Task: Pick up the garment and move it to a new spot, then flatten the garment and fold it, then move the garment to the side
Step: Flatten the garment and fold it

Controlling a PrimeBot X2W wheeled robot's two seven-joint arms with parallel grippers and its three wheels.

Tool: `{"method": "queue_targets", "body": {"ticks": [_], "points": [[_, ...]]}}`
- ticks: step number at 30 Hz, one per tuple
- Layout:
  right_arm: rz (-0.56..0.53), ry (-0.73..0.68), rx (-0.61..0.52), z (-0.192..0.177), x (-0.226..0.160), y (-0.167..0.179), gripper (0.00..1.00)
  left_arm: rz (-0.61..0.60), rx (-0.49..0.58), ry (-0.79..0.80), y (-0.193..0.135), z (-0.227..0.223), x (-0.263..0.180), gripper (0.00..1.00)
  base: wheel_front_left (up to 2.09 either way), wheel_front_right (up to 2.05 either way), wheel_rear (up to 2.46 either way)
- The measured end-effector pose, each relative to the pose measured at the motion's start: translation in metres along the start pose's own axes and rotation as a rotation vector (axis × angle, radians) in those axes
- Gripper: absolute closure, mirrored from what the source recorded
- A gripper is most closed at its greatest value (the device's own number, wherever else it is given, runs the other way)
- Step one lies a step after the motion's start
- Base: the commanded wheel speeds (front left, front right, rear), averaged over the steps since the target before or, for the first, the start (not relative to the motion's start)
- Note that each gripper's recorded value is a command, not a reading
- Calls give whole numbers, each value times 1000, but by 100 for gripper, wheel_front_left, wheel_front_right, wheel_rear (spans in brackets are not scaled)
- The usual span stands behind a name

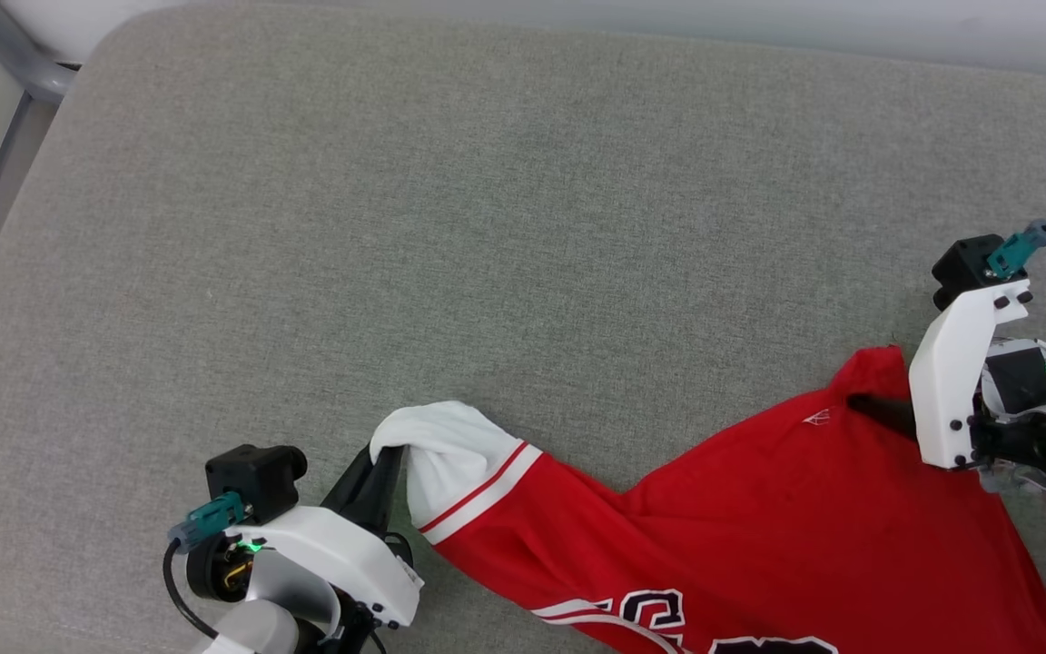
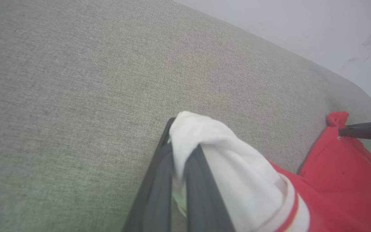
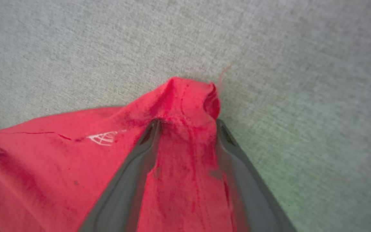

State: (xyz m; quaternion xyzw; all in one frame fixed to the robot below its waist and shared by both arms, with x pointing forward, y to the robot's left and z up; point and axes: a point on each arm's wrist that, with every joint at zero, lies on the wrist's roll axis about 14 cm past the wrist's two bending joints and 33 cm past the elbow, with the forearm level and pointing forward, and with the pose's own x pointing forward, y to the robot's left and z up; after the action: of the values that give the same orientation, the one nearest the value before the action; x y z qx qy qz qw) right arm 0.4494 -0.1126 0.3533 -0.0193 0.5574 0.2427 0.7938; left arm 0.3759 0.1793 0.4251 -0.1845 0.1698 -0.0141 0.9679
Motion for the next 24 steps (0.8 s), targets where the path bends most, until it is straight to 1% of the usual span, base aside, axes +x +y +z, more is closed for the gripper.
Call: {"method": "queue_targets", "body": {"ticks": [5, 9, 11, 14, 17, 21, 24], "points": [[7, -23, -11, 2, -5, 6, 100, 2, 7, -28, 1, 8, -1, 100, 0, 0, 0], [-8, -128, -28, 22, -20, 7, 100, 2, 35, -58, 4, 21, -2, 100, 0, 0, 0], [-25, -205, -25, 36, -33, 4, 100, -6, 54, -87, 4, 35, -1, 100, 0, 0, 0], [-71, -338, -34, 65, -59, -4, 100, -28, 103, -140, 1, 65, 8, 100, 0, 0, 0], [-122, -444, -34, 85, -83, -14, 100, -69, 170, -187, -9, 98, 20, 100, 0, 0, 0], [-205, -607, -44, 120, -124, -30, 100, -138, 238, -252, -38, 147, 44, 100, 0, 0, 0], [-266, -706, -67, 146, -149, -42, 100, -163, 262, -304, -55, 183, 61, 100, 0, 0, 0]]}}
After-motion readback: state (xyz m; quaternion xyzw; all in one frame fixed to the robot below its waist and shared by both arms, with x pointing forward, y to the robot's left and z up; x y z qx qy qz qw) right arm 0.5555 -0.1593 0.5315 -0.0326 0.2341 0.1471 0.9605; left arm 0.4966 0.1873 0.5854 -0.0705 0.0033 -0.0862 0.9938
